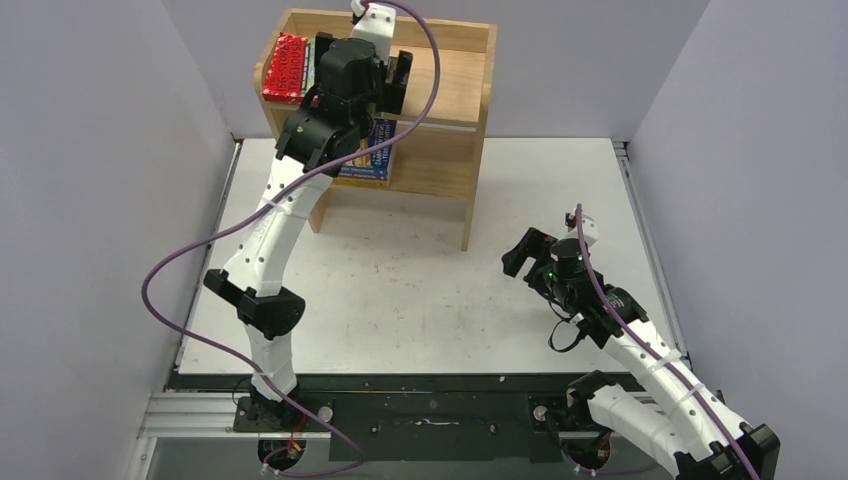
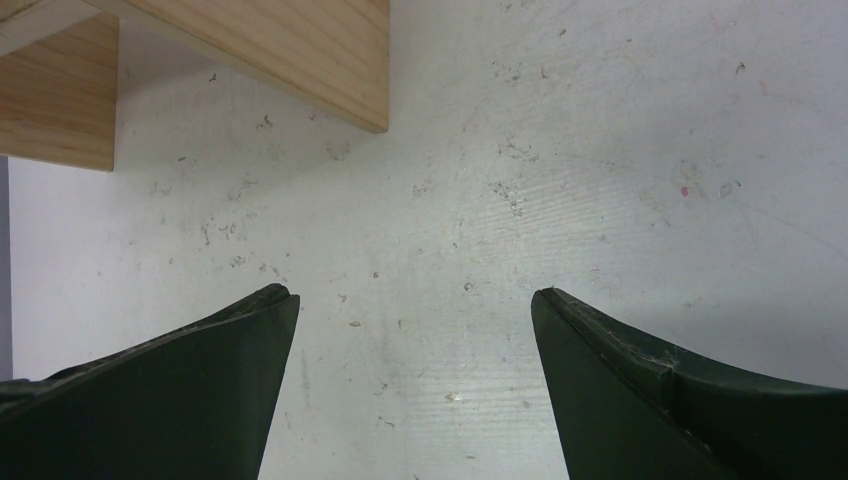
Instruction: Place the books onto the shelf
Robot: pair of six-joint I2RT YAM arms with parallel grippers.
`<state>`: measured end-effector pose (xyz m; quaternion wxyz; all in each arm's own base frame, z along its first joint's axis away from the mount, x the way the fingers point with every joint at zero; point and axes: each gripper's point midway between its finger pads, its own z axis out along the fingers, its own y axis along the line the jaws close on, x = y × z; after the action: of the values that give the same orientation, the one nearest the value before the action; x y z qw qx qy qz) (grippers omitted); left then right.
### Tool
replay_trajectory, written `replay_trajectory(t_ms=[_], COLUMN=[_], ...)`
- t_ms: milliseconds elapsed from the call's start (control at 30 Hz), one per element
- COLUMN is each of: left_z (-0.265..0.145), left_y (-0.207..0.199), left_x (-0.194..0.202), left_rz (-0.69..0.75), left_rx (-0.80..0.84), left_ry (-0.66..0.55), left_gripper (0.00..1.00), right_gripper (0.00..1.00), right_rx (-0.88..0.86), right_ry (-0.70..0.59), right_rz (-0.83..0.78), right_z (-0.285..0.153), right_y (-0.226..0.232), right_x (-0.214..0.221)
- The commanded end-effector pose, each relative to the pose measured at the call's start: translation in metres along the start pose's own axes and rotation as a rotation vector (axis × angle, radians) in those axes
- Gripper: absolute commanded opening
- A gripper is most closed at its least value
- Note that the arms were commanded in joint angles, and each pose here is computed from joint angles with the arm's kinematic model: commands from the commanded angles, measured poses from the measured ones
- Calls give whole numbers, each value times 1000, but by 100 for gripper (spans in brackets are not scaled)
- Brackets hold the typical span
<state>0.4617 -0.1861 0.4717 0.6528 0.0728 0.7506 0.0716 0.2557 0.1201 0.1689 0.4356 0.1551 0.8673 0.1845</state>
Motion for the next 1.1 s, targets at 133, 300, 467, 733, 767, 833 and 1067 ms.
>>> replay_trajectory(t_ms=[133,300,467,733,767,833,1067], left_z=[-76,-122,-150,-183,-185,-190,-195], left_y=[27,46,50,4,-1,-9,-23], left_x=[-80,-98,-53,115,139,182,250], left_rz=[-177,-305,-367,-399,-411,-466,-657], left_rx=[117,179,223,407,412,391,325], left_ry=[-233,-295,-153,184,242,354,473], left_gripper=[96,96,96,96,96,96,96], right_gripper=[90,90,90,90,90,90,90], right_rx=[-16,-9,15,211,231,259,259], right_ry=[-43,-46,-93,-228,-246,-279,-295], right_rz=[13,8,-31,-168,-177,-183,-181], right_z=[0,0,-7,-37,-41,-46,-43], right_y=[6,5,4,-19,-22,-26,-26], right_x=[-11,-13,-29,-82,-87,-95,-97])
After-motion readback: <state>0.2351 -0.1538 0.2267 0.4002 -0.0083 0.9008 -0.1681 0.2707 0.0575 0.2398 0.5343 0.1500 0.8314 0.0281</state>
